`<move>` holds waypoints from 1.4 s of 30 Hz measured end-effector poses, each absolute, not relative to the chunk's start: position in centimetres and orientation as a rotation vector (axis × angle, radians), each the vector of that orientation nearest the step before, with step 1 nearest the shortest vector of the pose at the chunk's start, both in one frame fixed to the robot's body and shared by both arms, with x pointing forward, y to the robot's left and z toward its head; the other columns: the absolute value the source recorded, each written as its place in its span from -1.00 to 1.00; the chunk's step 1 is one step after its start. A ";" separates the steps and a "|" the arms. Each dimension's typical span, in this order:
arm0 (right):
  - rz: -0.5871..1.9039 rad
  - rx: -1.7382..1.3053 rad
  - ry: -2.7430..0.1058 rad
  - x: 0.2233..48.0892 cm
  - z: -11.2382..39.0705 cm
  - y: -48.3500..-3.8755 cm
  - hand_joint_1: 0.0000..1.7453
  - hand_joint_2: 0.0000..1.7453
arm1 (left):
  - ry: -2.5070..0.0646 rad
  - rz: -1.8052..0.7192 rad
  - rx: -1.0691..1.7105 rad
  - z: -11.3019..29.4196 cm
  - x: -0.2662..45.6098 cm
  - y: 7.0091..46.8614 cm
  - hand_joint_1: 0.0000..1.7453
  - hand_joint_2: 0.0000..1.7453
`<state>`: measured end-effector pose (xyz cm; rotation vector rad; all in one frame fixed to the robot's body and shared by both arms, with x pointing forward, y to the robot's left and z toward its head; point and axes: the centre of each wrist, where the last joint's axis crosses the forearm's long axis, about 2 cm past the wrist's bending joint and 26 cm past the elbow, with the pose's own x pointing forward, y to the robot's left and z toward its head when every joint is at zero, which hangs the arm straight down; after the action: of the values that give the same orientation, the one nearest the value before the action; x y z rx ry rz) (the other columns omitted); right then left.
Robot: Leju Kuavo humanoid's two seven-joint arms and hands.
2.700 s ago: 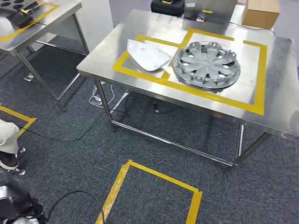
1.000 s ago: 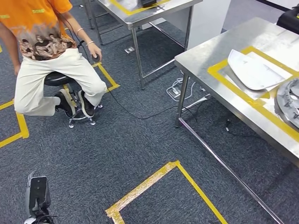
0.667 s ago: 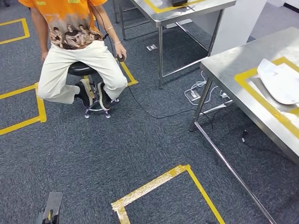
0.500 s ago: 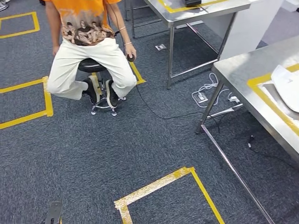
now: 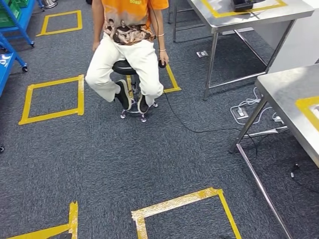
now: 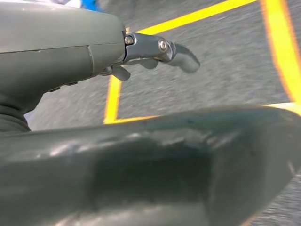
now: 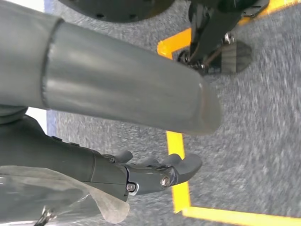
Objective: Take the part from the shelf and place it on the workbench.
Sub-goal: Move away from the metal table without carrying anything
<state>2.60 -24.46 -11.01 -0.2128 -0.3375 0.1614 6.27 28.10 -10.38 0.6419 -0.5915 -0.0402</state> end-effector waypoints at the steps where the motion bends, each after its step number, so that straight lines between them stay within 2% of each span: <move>1: 0.165 -0.215 -0.337 2.5 -11.0 -24.5 -1.00 -1.00 | -0.581 -0.036 0.637 -10.4 6.2 27.8 -1.00 -1.00; 9: 0.188 -0.223 -0.340 2.5 -11.0 -24.7 -1.00 -1.00 | -0.532 -0.037 0.598 -10.5 5.6 26.7 -1.00 -1.00; 16: 0.311 -0.253 -0.334 2.5 -11.1 -25.5 -1.00 -1.00 | -0.443 -0.054 0.472 -10.4 4.8 23.7 -1.00 -1.00; 20: 0.393 -0.261 -0.292 1.3 -11.2 -26.2 -1.00 -1.00 | -0.427 0.016 0.464 -10.3 4.4 22.4 -1.00 -1.00; 25: 0.444 -0.277 -0.264 0.7 -11.3 -26.8 -1.00 -1.00 | -0.429 0.087 0.501 -10.3 4.1 22.4 -1.00 -1.00; 42: 0.463 -0.287 -0.289 1.5 -11.2 -27.1 -1.00 -1.00 | -0.416 -0.048 0.548 -10.6 3.4 24.3 -1.00 -1.00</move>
<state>1.48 -27.12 -11.25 -0.2868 -0.2890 0.4630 3.35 24.35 -10.59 0.5481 -0.4156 -0.0476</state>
